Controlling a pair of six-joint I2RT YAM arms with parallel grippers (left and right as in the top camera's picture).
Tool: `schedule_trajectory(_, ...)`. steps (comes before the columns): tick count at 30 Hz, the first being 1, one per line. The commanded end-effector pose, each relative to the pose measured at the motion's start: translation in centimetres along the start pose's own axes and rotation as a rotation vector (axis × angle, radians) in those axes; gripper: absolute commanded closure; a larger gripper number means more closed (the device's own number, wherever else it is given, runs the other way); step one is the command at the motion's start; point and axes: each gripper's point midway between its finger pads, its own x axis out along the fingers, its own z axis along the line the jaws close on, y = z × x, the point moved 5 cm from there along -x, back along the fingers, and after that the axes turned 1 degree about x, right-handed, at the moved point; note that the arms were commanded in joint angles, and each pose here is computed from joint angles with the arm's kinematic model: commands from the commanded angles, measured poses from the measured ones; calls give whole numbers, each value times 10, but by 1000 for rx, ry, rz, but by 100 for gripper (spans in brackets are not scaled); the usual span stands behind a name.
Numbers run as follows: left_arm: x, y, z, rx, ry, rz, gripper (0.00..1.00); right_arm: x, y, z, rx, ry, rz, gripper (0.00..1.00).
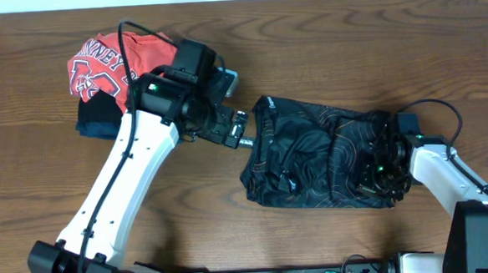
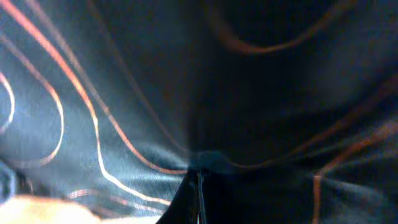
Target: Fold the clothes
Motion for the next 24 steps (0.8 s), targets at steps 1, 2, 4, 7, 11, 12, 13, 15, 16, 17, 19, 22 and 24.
schedule_trajectory(1,17,9,-6,-26,89,37,0,-3,12,18,-47,-120,50,99)
schedule_trajectory(2,22,11,-8,-27,107,43,0,-10,8,23,-69,-139,21,99)
schedule_trajectory(4,33,15,-11,-29,152,45,0,-28,-2,32,-115,-160,-55,99)
schedule_trajectory(7,45,18,-14,-32,202,35,0,-56,-18,38,-150,-135,-193,99)
schedule_trajectory(11,55,18,-13,-58,203,23,0,-78,-43,30,-76,-49,-376,99)
schedule_trajectory(12,57,19,-13,-55,204,20,0,-81,-50,29,-53,-44,-415,99)
schedule_trajectory(13,59,19,-13,-53,204,18,0,-83,-56,29,-35,-49,-446,99)
schedule_trajectory(15,65,20,-14,-44,206,15,1,-83,-69,33,-23,-78,-504,99)
schedule_trajectory(16,68,21,-15,-40,208,14,0,-81,-75,34,-18,-89,-525,99)
schedule_trajectory(17,70,22,-16,-36,209,15,0,-77,-80,35,-2,-98,-533,99)
schedule_trajectory(19,76,25,-18,-29,212,26,1,-67,-88,34,34,-107,-529,99)
schedule_trajectory(22,82,26,-19,-25,214,35,0,-47,-105,33,74,-114,-516,99)
schedule_trajectory(24,86,25,-19,-25,214,36,1,-34,-114,37,66,-148,-501,99)
